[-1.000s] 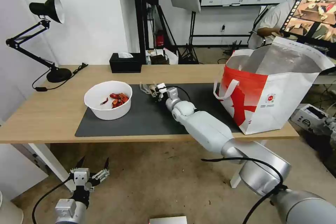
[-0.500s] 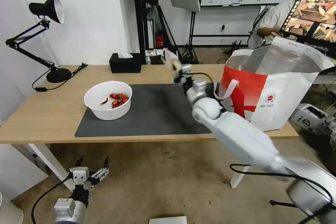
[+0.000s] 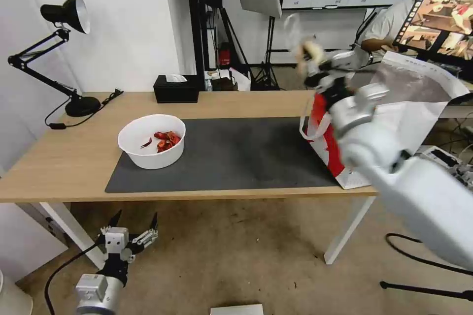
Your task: Pick up the trash from the table and place it into the takeout bag.
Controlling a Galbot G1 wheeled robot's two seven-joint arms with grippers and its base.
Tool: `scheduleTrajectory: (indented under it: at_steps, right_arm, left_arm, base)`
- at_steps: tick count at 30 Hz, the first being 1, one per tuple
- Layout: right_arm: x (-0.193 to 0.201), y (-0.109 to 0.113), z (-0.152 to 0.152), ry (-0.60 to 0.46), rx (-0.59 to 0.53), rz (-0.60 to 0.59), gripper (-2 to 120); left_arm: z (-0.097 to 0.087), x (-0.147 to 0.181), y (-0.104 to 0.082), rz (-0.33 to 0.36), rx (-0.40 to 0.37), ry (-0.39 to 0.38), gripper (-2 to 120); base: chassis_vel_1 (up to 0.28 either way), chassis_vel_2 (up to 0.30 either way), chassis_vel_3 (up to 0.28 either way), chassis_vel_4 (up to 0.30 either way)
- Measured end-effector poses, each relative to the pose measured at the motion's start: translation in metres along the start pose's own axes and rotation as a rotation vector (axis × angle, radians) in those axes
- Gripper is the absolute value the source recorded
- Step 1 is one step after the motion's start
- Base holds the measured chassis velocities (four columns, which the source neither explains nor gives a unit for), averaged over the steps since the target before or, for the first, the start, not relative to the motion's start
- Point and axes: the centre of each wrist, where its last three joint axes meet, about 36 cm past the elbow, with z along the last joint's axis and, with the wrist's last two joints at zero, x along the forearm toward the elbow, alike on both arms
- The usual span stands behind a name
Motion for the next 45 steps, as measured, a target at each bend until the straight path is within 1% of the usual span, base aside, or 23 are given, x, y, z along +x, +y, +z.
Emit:
scheduleTrajectory:
  at_steps: [2,4,7,10,12,13,14,17,19,21,22,24,27,29,30,33,34,35,37,38,39,41,45]
  right_arm:
    - [0.002,-0.007,-0.002,0.01,0.007,0.014,7]
    - [0.006,-0.024,-0.001,0.034,0.027,0.055,7]
    - [0.009,-0.033,0.002,0.046,0.035,0.084,7]
    - [0.015,-0.042,0.011,0.068,0.039,0.135,7]
    - [0.021,-0.049,0.027,0.111,0.054,0.198,7]
    - [0.022,-0.051,0.031,0.131,0.052,0.212,14]
    - [0.022,-0.051,0.031,0.131,0.052,0.212,14]
    - [0.023,-0.053,0.033,0.158,0.016,0.202,28]
    - [0.024,-0.054,0.034,0.167,0.006,0.202,32]
    - [0.026,-0.055,0.034,0.182,-0.002,0.201,43]
    - [0.026,-0.055,0.034,0.182,-0.002,0.201,43]
    - [0.028,-0.056,0.034,0.191,-0.002,0.203,53]
    - [0.029,-0.057,0.035,0.199,-0.003,0.203,60]
    - [0.031,-0.058,0.035,0.209,-0.005,0.205,72]
    - [0.031,-0.058,0.035,0.209,-0.005,0.205,72]
    - [0.035,-0.06,0.035,0.217,0.0,0.208,87]
    - [0.035,-0.06,0.035,0.217,0.0,0.208,87]
    - [0.037,-0.061,0.035,0.218,0.001,0.208,92]
    - [0.037,-0.061,0.035,0.219,0.001,0.208,92]
    - [0.038,-0.061,0.035,0.219,0.001,0.208,98]
    - [0.041,-0.06,0.035,0.221,-0.004,0.202,100]
    - [0.043,-0.06,0.034,0.216,-0.009,0.196,100]
    - [0.05,-0.056,0.028,0.152,-0.064,0.132,100]
  left_arm:
    - [-0.002,0.0,-0.002,0.006,0.002,-0.006,100]
    - [-0.009,-0.001,-0.009,0.025,0.012,-0.022,100]
    - [-0.014,-0.003,-0.014,0.036,0.022,-0.032,100]
    - [-0.017,-0.006,-0.019,0.046,0.029,-0.036,100]
    - [-0.017,-0.005,-0.019,0.049,0.028,-0.031,100]
    - [-0.016,-0.004,-0.019,0.048,0.028,-0.026,100]
    - [-0.016,-0.004,-0.019,0.048,0.028,-0.026,100]
    - [-0.015,-0.002,-0.018,0.046,0.026,-0.021,100]
    - [-0.015,-0.002,-0.018,0.045,0.025,-0.02,100]
    - [-0.014,-0.001,-0.017,0.044,0.024,-0.017,100]
    - [-0.014,-0.001,-0.017,0.044,0.024,-0.017,100]
    - [-0.014,0.0,-0.018,0.045,0.025,-0.016,100]
    - [-0.014,0.0,-0.018,0.044,0.025,-0.014,100]
    - [-0.013,0.001,-0.018,0.045,0.026,-0.012,100]
    - [-0.013,0.001,-0.018,0.045,0.026,-0.012,100]
    - [-0.014,0.002,-0.019,0.045,0.028,-0.012,100]
    - [-0.014,0.002,-0.019,0.045,0.028,-0.012,100]
    - [-0.014,0.002,-0.019,0.045,0.028,-0.013,100]
    - [-0.014,0.002,-0.019,0.045,0.028,-0.013,100]
    - [-0.015,0.002,-0.02,0.046,0.028,-0.013,100]
    - [-0.015,0.003,-0.02,0.047,0.028,-0.014,100]
    - [-0.015,0.003,-0.02,0.047,0.027,-0.014,100]
    - [-0.015,0.003,-0.021,0.048,0.024,-0.014,100]
  base:
    - [0.0,0.0,0.0,0.0]
    - [0.0,0.0,0.0,0.0]
    - [0.0,0.0,0.0,0.0]
    - [0.0,0.0,0.0,0.0]
    - [0.0,0.0,0.0,0.0]
    - [0.0,0.0,0.0,0.0]
    - [0.0,0.0,0.0,0.0]
    - [0.0,0.0,0.0,0.0]
    - [0.0,0.0,0.0,0.0]
    - [0.0,0.0,0.0,0.0]
    - [0.0,0.0,0.0,0.0]
    - [0.0,0.0,0.0,0.0]
    - [0.0,0.0,0.0,0.0]
    - [0.0,0.0,0.0,0.0]
    - [0.0,0.0,0.0,0.0]
    - [0.0,0.0,0.0,0.0]
    - [0.0,0.0,0.0,0.0]
    - [0.0,0.0,0.0,0.0]
    - [0.0,0.0,0.0,0.0]
    - [0.0,0.0,0.0,0.0]
    - [0.0,0.0,0.0,0.0]
    - [0.0,0.0,0.0,0.0]
    - [0.0,0.0,0.0,0.0]
